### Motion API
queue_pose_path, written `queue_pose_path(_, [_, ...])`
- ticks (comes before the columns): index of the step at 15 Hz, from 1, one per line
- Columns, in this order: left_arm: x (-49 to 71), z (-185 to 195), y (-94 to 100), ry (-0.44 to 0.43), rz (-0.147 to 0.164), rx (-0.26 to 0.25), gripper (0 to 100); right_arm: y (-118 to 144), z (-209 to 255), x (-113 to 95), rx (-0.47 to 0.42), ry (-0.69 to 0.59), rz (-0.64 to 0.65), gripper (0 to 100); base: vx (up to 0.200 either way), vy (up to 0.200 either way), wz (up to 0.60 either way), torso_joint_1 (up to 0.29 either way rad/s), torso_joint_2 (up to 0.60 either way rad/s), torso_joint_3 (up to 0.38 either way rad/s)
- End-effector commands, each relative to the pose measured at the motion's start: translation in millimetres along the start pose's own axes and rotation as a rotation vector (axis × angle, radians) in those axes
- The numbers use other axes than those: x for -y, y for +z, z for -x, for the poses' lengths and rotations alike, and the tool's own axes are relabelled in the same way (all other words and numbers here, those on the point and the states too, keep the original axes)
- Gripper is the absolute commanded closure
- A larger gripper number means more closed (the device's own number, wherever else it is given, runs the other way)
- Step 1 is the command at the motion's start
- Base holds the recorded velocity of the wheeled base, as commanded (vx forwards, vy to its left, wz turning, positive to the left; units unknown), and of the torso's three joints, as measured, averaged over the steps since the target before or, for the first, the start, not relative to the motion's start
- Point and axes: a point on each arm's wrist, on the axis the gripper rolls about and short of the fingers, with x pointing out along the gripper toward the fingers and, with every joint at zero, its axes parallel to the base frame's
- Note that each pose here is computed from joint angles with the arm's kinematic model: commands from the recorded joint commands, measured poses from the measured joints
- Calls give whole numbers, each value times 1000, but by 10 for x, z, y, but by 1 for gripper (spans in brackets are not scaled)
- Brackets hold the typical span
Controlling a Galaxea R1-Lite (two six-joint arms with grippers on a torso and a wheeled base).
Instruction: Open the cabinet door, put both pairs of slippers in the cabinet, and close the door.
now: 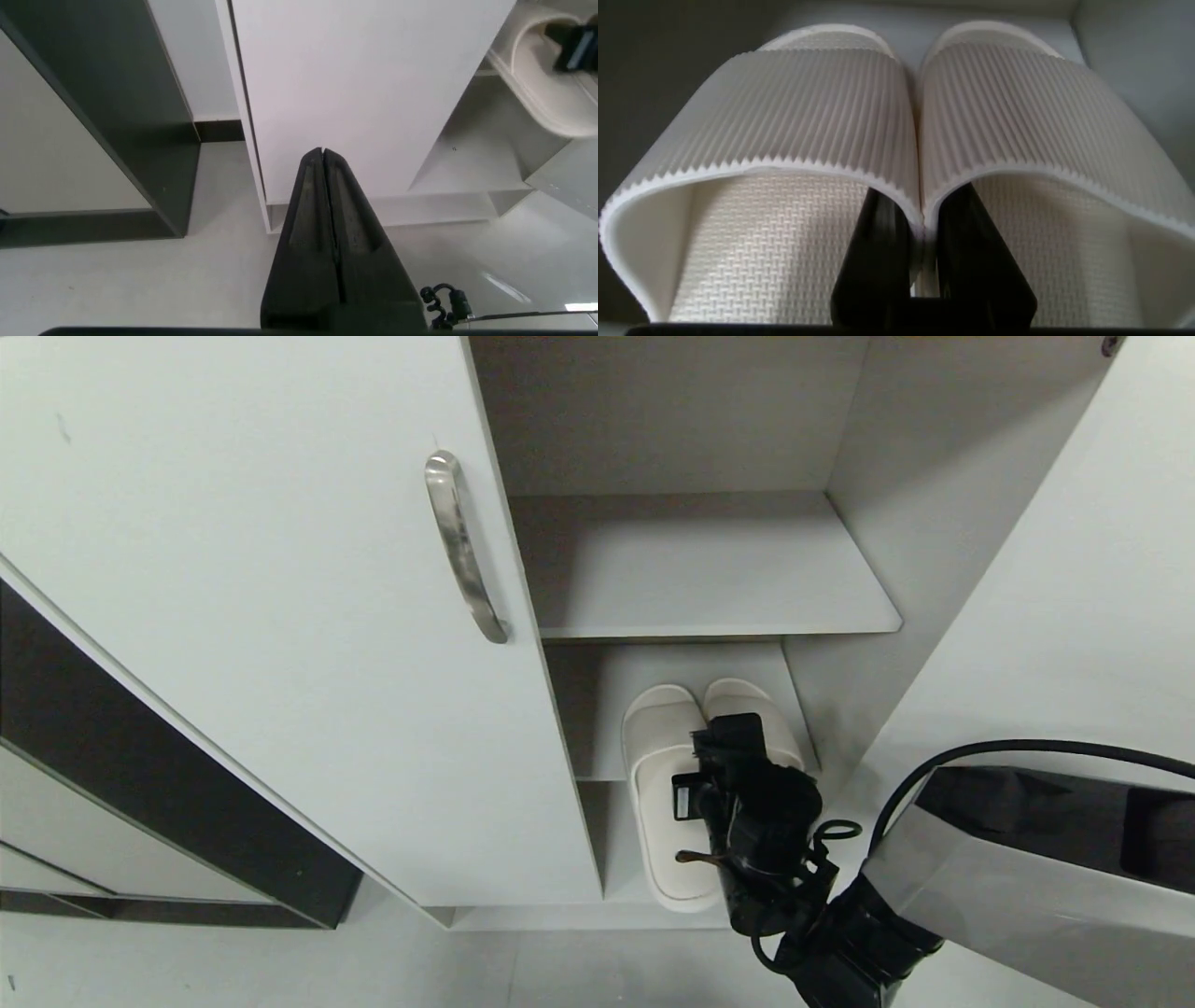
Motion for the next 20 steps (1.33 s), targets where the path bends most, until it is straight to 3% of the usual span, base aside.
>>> queue_pose_path(1, [0, -1, 0, 0, 0, -2, 100, -1, -191, -18, 7, -26, -4, 100, 0, 0, 0, 0, 0, 0])
queue_pose_path(4, [0, -1, 0, 0, 0, -2, 100, 19, -403, -84, 22, -45, -17, 100, 0, 0, 0, 0, 0, 0])
queue_pose_path(12, [0, -1, 0, 1, 2, -2, 100, 281, -937, 23, 16, -123, -77, 100, 0, 0, 0, 0, 0, 0])
queue_pose_path(20, [0, -1, 0, 1, 5, -2, 100, 406, -1131, -28, 12, -123, -68, 100, 0, 0, 0, 0, 0, 0])
